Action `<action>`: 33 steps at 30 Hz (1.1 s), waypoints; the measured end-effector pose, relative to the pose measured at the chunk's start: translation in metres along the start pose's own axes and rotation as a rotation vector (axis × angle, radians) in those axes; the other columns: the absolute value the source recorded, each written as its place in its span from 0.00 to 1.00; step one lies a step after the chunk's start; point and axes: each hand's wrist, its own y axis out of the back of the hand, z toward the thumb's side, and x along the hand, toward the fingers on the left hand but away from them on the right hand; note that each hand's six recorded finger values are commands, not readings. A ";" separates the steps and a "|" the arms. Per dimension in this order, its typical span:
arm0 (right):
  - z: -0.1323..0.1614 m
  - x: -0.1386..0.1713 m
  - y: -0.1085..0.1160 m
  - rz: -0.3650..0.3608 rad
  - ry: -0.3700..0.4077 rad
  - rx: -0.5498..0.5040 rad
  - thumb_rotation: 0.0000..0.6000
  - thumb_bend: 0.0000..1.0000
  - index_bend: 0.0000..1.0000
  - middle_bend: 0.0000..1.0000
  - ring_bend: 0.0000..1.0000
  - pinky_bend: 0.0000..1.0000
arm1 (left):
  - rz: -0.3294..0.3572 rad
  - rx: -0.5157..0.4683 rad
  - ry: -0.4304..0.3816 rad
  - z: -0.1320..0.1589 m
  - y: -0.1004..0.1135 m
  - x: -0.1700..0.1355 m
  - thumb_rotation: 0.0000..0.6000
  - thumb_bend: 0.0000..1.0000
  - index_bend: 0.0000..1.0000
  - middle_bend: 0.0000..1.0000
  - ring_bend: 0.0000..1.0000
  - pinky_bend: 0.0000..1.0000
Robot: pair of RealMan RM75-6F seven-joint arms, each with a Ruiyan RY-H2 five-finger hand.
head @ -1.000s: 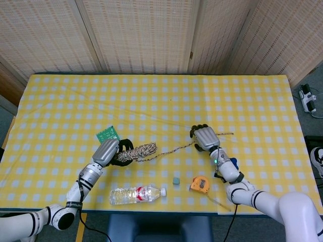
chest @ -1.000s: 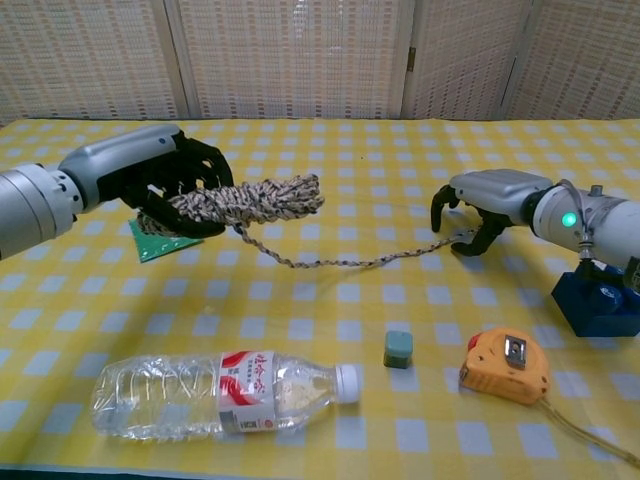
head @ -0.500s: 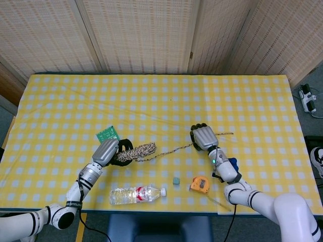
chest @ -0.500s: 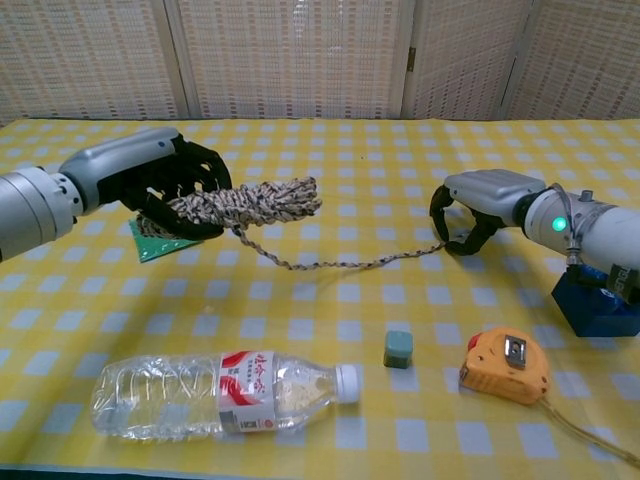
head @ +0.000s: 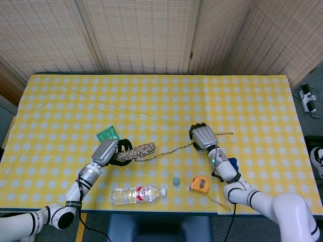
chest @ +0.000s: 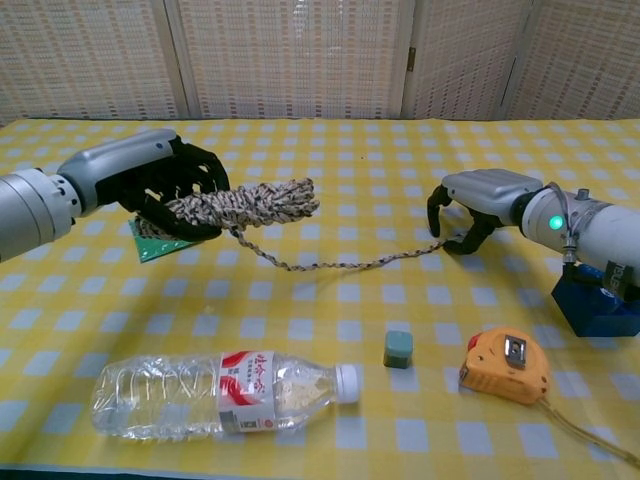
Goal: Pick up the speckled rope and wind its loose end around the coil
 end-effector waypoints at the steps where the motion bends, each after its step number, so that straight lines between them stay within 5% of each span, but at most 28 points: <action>1: 0.000 0.000 0.000 0.001 0.000 0.003 1.00 0.42 0.50 0.24 0.20 0.20 | 0.000 0.000 0.001 0.000 0.000 0.000 1.00 0.72 0.74 0.69 0.69 0.76; 22: 0.001 0.001 -0.002 -0.016 -0.002 0.017 1.00 0.43 0.62 0.32 0.23 0.21 | 0.022 -0.016 -0.004 0.001 0.005 -0.001 1.00 0.72 0.74 0.69 0.69 0.76; 33: 0.014 0.017 0.037 -0.113 0.058 -0.088 1.00 0.45 0.62 0.33 0.26 0.21 | 0.040 -0.081 -0.087 0.028 0.019 -0.003 1.00 0.72 0.74 0.69 0.69 0.76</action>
